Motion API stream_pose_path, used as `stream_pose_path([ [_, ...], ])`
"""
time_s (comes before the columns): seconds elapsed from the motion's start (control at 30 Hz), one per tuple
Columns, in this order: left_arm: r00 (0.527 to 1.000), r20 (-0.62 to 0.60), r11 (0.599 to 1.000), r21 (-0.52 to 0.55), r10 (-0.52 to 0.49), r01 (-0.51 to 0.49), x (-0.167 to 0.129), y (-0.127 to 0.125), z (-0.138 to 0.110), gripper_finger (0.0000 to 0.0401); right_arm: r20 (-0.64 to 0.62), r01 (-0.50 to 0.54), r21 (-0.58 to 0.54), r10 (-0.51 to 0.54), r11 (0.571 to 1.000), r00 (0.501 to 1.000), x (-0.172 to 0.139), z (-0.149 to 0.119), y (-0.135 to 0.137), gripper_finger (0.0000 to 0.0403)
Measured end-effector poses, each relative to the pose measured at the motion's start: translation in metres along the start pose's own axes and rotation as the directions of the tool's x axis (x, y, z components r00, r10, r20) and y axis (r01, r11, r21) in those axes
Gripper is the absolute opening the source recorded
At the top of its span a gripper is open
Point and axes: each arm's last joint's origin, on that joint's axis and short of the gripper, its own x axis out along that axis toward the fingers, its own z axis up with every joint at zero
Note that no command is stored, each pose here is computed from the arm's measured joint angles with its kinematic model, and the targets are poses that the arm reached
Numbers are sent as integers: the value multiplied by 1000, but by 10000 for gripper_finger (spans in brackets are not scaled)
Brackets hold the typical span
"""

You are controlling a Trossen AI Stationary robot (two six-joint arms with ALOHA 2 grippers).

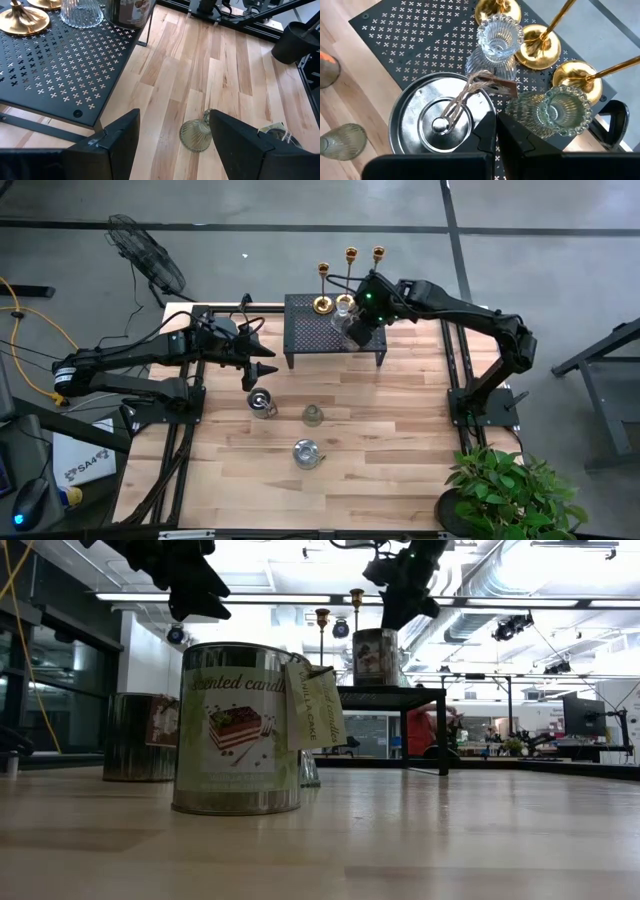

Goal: Pick & Place candle stick holders
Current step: Put the top right silver scented candle on the shelf

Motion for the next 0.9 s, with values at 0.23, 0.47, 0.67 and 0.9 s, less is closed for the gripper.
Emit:
stream_pose_path([
  [0.23,1000,0,1000,0,0,0,0,0,0,234,3,25,40,-26,999,1000,1,0,-3,4],
  [0.47,1000,0,1000,0,0,0,0,0,0,234,3,31,49,-31,998,1000,1,0,-3,4],
  [0.67,1000,0,1000,0,0,0,0,0,0,234,0,41,86,-41,995,999,1,0,-5,4],
  [0.9,1000,0,1000,0,0,0,0,0,0,234,-1,65,129,-65,990,998,1,1,-10,4],
])
